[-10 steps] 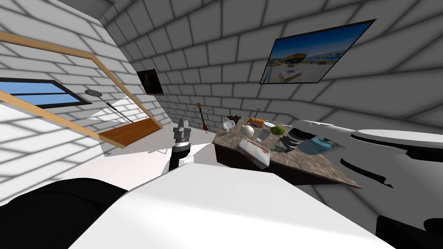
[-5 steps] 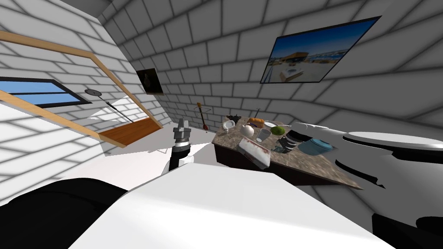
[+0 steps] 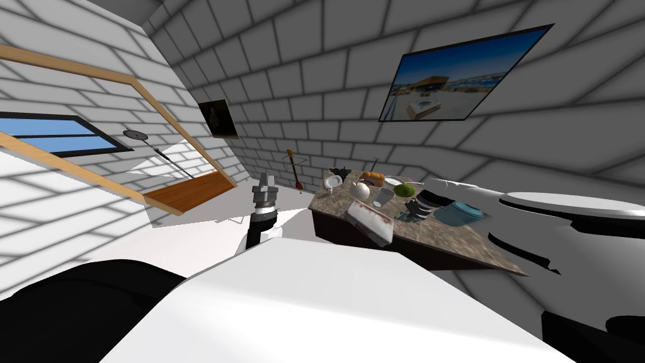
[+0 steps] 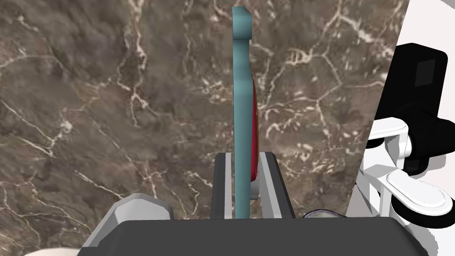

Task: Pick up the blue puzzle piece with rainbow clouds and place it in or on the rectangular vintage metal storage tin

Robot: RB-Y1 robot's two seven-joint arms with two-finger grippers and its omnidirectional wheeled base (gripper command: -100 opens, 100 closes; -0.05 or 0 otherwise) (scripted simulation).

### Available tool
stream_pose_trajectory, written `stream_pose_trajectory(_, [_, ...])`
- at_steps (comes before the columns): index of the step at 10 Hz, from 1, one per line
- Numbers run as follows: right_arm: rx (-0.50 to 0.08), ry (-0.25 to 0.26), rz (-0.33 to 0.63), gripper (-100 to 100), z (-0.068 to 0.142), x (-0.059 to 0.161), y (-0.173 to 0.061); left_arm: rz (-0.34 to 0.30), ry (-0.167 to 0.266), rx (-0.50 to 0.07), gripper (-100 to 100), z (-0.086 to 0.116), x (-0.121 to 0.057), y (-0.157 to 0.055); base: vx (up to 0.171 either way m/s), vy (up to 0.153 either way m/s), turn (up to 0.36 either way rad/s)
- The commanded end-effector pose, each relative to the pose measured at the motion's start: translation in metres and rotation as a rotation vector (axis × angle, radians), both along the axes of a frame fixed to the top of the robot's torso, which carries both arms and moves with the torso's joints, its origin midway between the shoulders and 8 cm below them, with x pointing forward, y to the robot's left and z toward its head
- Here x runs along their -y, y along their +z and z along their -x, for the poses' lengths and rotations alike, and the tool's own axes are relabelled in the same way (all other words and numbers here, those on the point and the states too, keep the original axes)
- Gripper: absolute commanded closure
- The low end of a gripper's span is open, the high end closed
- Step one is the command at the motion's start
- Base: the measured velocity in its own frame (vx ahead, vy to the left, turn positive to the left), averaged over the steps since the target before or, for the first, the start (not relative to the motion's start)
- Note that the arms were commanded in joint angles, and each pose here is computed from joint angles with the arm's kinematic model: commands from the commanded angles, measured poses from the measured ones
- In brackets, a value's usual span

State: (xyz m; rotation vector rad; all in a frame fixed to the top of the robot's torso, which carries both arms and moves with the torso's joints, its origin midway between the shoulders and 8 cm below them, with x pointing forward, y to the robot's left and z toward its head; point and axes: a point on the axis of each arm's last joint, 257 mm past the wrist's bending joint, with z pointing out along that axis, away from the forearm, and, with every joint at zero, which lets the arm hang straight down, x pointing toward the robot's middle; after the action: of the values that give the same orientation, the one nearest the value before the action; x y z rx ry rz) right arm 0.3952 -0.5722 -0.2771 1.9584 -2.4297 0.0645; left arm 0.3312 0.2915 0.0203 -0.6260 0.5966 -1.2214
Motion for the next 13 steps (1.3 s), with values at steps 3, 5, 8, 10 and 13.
stream_pose_trajectory(3, [0.003, 0.0, 0.001, 100, -0.001, 0.003, 0.008, 0.0, 0.0, 0.0, 0, 0.0, 0.0, 0.0, -0.001, 0.009, -0.005])
stream_pose_trajectory(5, [0.007, -0.022, 0.021, 100, -0.001, 0.013, 0.026, 0.0, 0.0, 0.0, 0, 0.0, 0.0, 0.0, -0.02, 0.044, 0.035])
stream_pose_trajectory(8, [0.02, -0.061, 0.055, 100, -0.001, 0.028, 0.053, 0.0, 0.0, 0.0, 0, 0.0, 0.0, 0.0, -0.055, 0.158, 0.055])
stream_pose_trajectory(10, [0.029, -0.094, 0.08, 100, 0.001, 0.04, 0.075, 0.0, 0.0, 0.0, 0, 0.0, 0.0, 0.0, -0.036, 0.168, 0.065])
stream_pose_trajectory(13, [0.034, -0.13, 0.103, 100, 0.006, 0.051, 0.102, 0.0, 0.0, 0.0, 0, 0.0, 0.0, 0.0, -0.037, 0.118, 0.035])
